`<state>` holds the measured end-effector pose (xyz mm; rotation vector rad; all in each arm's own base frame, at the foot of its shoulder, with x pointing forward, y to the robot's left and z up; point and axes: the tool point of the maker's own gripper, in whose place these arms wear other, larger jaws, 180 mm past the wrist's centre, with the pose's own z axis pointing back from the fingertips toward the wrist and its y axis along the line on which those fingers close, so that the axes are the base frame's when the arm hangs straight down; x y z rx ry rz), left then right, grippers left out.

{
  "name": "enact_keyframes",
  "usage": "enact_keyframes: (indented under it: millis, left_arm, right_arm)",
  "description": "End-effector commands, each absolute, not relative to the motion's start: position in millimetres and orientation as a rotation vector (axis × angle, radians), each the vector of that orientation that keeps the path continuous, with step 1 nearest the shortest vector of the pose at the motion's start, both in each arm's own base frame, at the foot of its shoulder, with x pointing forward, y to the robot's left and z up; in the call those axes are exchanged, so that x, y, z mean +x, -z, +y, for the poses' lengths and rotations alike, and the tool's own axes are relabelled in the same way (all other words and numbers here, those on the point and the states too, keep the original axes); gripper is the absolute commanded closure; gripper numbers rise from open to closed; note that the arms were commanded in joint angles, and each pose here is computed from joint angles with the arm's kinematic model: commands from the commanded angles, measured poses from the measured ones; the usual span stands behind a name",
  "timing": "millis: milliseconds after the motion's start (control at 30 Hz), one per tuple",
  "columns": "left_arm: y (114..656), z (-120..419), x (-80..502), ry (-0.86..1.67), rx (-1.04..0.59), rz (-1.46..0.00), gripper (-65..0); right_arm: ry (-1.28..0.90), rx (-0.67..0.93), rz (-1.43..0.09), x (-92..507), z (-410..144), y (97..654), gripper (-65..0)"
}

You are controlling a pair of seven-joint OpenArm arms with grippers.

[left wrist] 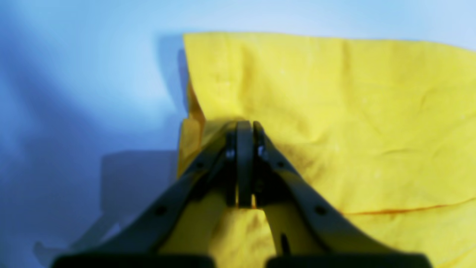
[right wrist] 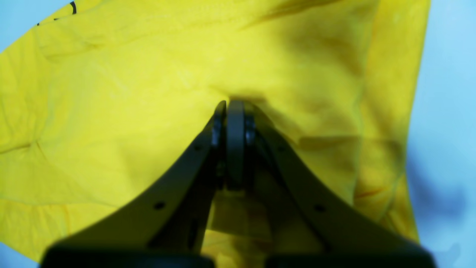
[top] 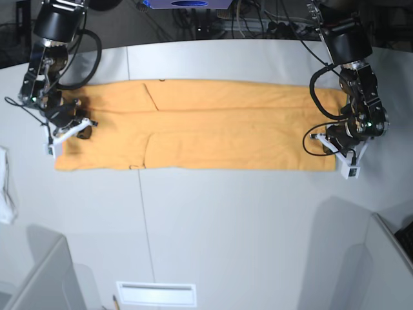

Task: Fold the T-shirt properly
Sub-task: 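Move both grippers to the two short ends of the shirt strip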

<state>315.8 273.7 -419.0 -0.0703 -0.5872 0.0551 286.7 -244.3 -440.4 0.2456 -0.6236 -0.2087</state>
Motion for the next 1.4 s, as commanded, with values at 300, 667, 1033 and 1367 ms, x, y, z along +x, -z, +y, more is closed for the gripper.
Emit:
enact_keyframes:
  millis: [300,667,1033,1367]
  left_arm:
    - [328.8,308.8,343.2,-0.097,0.005,-0.817,0.0]
    - [295.3,321.5,260.6,0.010,-0.034,-0.779,0.0]
    - [300.9,327.8,222.2,-0.035,-0.083,-0.789,-2.3]
    - [302.4,317.2,220.2,0.099,-0.091,-0.800,-65.0]
  right_arm:
    - [0.028,0.162,-0.881,295.3,-225.6,342.4,0.0]
    - [0.115,0.075,-0.889,231.5,-243.6,327.8,0.0]
    - [0.385,0.181,-0.886,171.0,-271.8,329.5,0.0]
    - [0.399,0.177,-0.828,148.8,-271.5,339.1,0.0]
